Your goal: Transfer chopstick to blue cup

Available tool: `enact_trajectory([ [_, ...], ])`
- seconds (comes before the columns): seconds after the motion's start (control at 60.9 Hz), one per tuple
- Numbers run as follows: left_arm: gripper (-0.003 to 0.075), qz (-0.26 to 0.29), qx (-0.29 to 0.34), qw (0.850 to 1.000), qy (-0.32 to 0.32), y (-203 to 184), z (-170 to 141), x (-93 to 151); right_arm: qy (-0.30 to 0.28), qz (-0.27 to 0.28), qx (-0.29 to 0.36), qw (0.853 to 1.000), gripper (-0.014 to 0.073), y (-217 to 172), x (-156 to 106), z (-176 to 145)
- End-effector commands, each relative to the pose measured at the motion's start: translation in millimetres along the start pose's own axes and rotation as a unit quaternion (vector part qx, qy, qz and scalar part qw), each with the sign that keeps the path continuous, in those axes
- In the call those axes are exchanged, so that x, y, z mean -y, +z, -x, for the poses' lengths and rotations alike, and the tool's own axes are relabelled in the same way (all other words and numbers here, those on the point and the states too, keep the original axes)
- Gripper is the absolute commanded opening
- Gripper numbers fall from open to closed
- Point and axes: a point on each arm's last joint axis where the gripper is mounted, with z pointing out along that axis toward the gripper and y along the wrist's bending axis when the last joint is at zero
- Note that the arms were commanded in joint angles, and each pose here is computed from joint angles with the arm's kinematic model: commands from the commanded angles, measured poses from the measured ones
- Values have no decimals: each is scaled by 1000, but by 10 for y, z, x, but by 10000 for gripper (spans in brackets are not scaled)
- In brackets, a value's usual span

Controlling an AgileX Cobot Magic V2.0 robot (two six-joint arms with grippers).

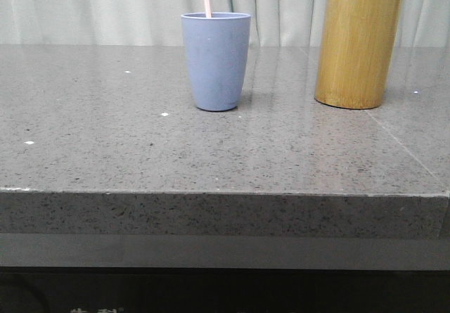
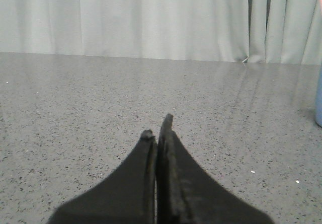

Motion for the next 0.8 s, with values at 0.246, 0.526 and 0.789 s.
enact_trajectory([
  [0.246, -19, 1, 46, 999, -4, -21, 55, -2, -2, -31, 217, 976, -67, 121, 73, -546],
  [0.526, -19, 1, 46, 999, -4, -21, 55, -2, -1, -51, 289, 956, -67, 471, 126, -1334],
  [0.789, -19, 1, 46, 999, -4, -21, 55, -2, 15, -53, 284, 957, -67, 569, 142, -1486],
])
